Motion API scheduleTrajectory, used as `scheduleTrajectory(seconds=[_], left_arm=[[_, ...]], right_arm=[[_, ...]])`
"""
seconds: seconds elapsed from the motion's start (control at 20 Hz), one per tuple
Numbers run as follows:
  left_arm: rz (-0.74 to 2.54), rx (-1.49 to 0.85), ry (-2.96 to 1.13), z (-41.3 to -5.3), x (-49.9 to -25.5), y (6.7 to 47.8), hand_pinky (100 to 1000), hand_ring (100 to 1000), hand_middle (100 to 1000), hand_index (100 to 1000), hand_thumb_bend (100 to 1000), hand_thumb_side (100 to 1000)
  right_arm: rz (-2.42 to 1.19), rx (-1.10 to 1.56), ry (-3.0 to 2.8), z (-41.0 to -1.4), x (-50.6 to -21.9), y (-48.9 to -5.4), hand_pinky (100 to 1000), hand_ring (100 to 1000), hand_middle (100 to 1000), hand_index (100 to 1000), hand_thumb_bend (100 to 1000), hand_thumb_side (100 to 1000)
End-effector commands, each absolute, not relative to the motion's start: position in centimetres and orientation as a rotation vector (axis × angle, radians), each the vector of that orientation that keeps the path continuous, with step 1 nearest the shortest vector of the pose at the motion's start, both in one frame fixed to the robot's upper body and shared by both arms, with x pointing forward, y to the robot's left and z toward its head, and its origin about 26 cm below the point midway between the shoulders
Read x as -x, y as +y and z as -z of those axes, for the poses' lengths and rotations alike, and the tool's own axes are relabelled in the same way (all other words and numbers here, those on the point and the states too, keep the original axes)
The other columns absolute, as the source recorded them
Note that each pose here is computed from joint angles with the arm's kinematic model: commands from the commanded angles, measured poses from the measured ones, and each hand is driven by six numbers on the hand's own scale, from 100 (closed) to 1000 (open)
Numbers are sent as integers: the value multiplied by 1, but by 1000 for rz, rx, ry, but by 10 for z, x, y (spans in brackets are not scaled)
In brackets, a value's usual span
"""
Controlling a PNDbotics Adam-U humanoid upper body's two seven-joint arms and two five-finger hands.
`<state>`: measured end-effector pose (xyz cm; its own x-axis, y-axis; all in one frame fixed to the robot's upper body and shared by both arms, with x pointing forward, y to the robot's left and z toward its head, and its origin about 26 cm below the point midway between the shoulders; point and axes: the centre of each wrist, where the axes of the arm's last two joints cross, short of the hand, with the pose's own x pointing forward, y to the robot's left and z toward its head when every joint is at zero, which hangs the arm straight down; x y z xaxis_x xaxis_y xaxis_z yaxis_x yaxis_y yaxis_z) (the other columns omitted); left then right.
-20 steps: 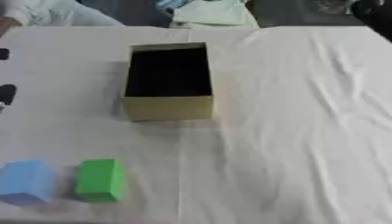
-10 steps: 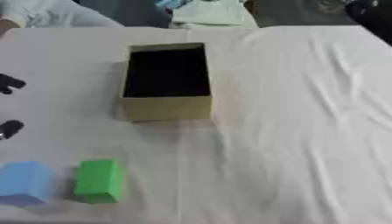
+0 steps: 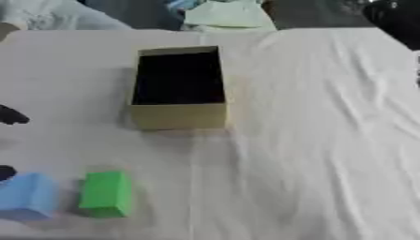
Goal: Pick up objects on the table and place them in the box.
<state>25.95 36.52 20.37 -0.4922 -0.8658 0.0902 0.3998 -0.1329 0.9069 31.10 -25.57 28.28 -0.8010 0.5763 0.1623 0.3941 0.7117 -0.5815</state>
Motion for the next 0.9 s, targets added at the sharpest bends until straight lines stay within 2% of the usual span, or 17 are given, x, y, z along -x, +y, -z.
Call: scheduleTrajectory(seconds=[0.05, 0.25, 0.7, 0.9], left_arm=[[1838, -633, -1154, -217, -258, 368, 915, 897, 859, 946, 514, 670], [1867, -623, -1111, -214, -257, 369, 923, 903, 860, 957, 545, 698], [1836, -665, -1057, -204, -253, 370, 919, 899, 843, 974, 676, 744], [1813, -708, -1037, -199, -252, 368, 910, 889, 808, 969, 752, 823]], right_arm=[[-797, 799, -2601, -291, -307, -258, 828, 759, 556, 833, 100, 729], [-797, 799, -2600, -291, -307, -258, 828, 759, 555, 833, 100, 729], [-797, 793, -2599, -291, -307, -257, 828, 756, 552, 832, 100, 731], [-796, 787, -2600, -290, -307, -256, 828, 755, 550, 829, 100, 731]])
